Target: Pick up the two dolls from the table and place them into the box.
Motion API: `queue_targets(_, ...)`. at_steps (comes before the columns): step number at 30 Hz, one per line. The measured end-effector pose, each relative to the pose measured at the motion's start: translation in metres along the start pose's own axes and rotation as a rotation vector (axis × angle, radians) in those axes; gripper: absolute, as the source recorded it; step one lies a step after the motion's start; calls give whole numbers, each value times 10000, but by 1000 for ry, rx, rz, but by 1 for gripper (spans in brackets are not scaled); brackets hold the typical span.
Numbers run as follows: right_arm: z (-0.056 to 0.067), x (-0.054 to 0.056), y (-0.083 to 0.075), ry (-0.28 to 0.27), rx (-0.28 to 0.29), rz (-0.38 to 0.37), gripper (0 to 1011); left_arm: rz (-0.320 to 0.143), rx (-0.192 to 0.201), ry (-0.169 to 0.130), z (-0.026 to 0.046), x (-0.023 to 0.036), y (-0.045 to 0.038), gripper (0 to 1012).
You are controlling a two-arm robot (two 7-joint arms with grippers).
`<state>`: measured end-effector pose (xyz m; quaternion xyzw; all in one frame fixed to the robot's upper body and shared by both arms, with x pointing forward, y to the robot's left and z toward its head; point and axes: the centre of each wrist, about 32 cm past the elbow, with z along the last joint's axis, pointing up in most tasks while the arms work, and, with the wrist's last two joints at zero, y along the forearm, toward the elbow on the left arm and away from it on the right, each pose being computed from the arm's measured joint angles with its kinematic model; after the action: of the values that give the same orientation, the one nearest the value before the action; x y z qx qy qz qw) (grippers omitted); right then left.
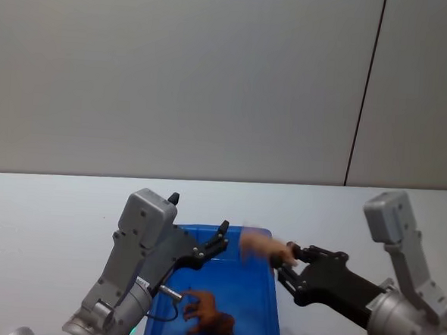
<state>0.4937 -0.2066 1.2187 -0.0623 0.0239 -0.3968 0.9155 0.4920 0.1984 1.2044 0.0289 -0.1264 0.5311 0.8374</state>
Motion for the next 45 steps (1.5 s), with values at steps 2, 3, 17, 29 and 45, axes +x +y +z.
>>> queue_targets(2,3,0,36,5,-8,8,373,0,0,0,0,0,0,1001)
queue_targets(3,10,-1,74,10,-14,14,393,0,0,0,0,0,0,1001)
queue_targets(17,-12,49,194,29,-46,25,823,0,0,0,0,0,0,1001)
queue_targets(29,-126,216,-77,30,-54,-15,1001,0,0,0,0,0,0,1001)
queue_targets(45,-257,342,-390,23,-61,-73,1001,18,24,-22,9,39,45,1001)
